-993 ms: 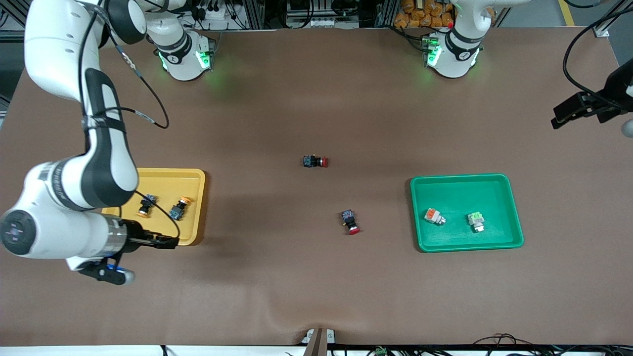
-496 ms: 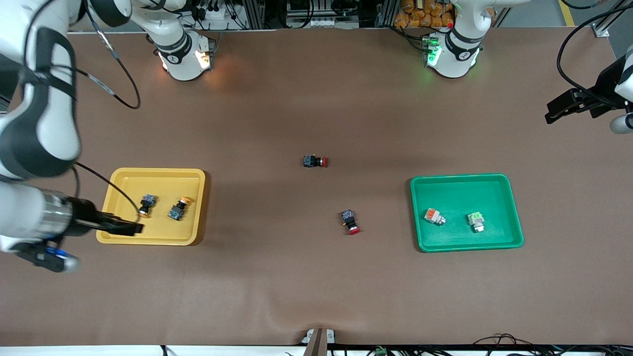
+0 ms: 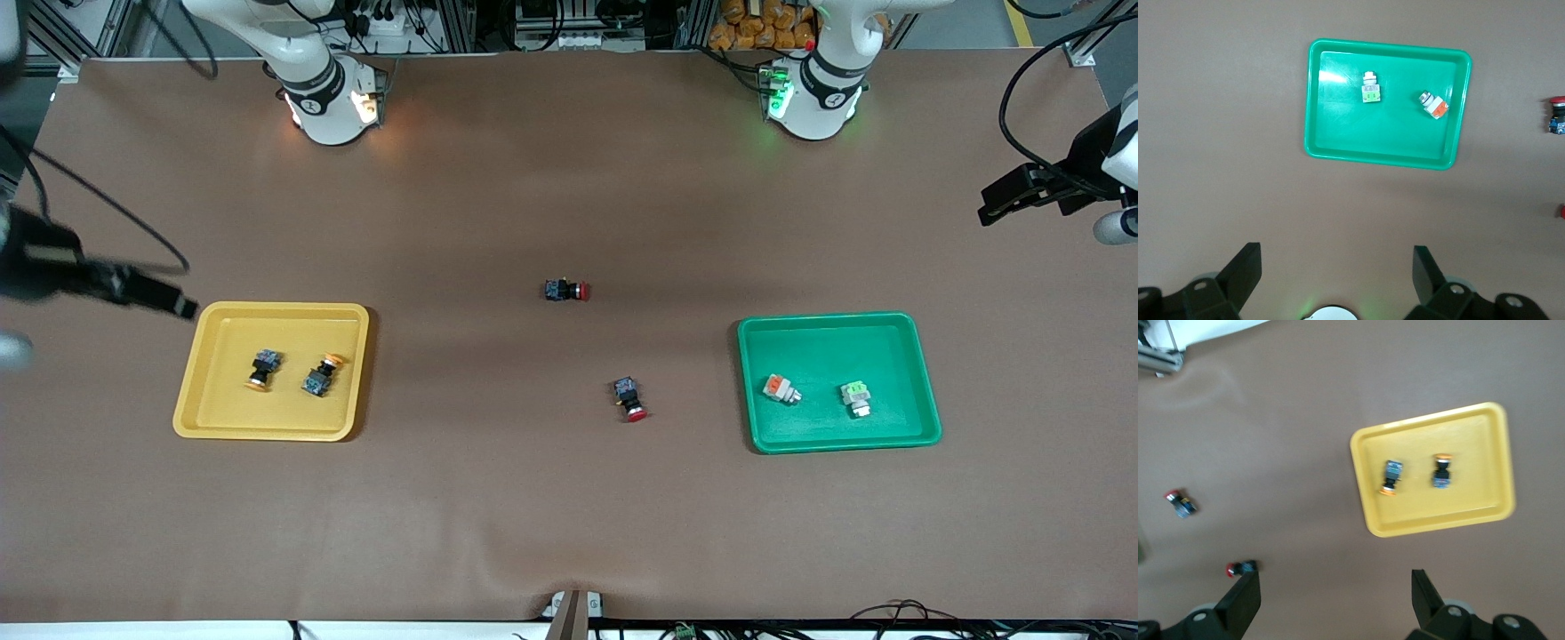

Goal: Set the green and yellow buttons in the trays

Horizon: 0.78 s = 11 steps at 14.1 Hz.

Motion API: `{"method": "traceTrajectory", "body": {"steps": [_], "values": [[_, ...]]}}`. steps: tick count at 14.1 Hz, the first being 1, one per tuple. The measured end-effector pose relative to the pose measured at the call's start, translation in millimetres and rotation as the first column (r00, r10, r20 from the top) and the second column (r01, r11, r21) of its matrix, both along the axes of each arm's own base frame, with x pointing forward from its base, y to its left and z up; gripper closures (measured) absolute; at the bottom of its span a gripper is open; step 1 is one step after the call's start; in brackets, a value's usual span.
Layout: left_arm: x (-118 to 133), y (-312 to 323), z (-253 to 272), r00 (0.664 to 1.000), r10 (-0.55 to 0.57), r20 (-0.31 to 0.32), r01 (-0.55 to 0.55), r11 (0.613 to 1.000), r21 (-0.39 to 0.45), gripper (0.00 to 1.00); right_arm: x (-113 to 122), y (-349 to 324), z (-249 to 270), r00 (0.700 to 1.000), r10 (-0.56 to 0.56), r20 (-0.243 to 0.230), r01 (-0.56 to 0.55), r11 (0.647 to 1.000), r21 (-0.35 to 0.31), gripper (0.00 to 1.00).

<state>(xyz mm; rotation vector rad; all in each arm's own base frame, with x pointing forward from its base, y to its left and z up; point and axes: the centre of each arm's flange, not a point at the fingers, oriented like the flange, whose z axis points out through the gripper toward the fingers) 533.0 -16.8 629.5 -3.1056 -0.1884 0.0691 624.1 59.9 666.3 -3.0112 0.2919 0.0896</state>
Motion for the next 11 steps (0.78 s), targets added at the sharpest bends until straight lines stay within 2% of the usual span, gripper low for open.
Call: {"method": "traceTrajectory", "body": {"steps": [2, 6, 9, 11], "values": [[-0.2, 0.3, 0.5, 1.000, 0.001, 0.001, -0.001, 1.000, 0.000, 0.00, -21.5, -3.8, 23.2, 0.999, 0.050, 0.002, -0.050, 0.997, -0.059, 0.00], [-0.2, 0.4, 0.8, 1.000, 0.001, 0.002, -0.001, 1.000, 0.000, 0.00, -67.3, -10.6, 62.2, 0.996, 0.092, 0.015, -0.090, 0.993, -0.078, 0.00], [-0.2, 0.4, 1.1, 1.000, 0.001, 0.002, -0.001, 1.000, 0.000, 0.00, -92.2, -7.5, 45.8, 0.993, 0.102, 0.062, -0.097, 0.991, -0.088, 0.00], [-0.2, 0.5, 1.3, 1.000, 0.001, 0.003, -0.001, 1.000, 0.000, 0.00, -108.0, -7.2, 25.7, 0.993, 0.106, 0.055, -0.101, 0.990, -0.096, 0.00]]}}
